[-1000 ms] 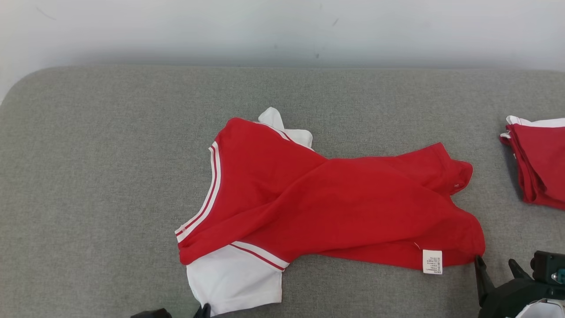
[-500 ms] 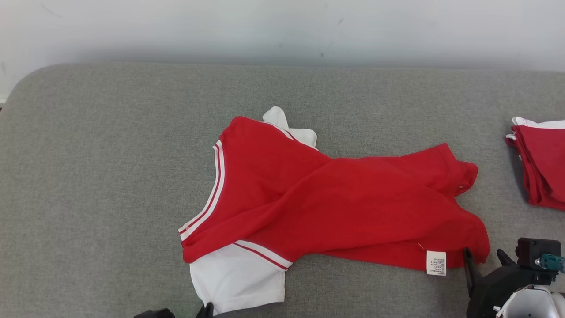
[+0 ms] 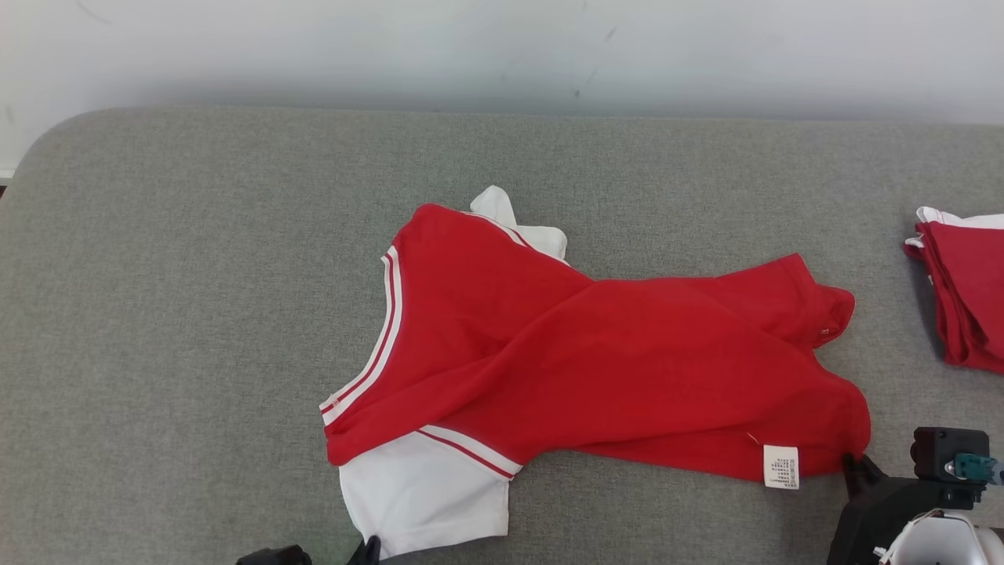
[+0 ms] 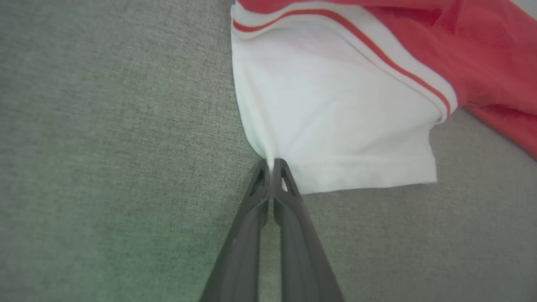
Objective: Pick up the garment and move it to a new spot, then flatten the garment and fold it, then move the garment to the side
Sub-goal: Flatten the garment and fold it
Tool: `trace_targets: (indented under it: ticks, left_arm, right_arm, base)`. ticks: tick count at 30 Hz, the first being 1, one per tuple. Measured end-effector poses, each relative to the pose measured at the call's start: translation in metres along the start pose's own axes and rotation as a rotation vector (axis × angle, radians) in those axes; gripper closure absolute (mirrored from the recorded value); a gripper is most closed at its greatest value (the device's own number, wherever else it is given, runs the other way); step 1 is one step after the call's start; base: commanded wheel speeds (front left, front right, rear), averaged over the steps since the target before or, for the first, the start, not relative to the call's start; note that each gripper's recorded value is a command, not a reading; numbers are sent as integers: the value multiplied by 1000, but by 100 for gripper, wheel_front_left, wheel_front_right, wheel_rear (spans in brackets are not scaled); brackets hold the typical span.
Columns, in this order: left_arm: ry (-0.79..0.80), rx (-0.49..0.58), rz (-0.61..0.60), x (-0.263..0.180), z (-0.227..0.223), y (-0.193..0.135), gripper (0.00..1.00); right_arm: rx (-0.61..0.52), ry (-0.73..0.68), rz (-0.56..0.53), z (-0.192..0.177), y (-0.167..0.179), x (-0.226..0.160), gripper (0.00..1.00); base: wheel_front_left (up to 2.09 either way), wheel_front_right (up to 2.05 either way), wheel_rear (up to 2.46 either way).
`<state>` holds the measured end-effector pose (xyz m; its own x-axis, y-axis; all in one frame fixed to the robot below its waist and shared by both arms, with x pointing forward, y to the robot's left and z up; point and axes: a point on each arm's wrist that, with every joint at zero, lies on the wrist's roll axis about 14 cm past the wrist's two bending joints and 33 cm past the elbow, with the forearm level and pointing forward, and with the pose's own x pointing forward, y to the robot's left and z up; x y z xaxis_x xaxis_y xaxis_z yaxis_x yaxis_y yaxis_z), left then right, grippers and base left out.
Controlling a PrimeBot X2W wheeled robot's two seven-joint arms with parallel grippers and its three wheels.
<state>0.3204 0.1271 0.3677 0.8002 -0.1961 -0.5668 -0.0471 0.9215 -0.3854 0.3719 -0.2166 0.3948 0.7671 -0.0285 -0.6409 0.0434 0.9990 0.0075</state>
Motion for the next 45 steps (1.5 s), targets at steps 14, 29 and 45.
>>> trace_targets:
  ticks: [14, 29, 45]
  left_arm:
    - [-201, -112, -27, -2, 43, -2, 100]
    - [-842, -430, -349, -51, 255, -42, 100]
    - [-993, -178, -500, -34, 379, -94, 100]
  right_arm:
    - [13, -102, 26, 27, 7, -5, 100]
    - [89, -539, 283, 179, 71, -30, 100]
    - [-110, -590, 285, 249, 80, 11, 100]
  base:
    - [0, 0, 0]
    - [0, 0, 0]
    - [0, 0, 0]
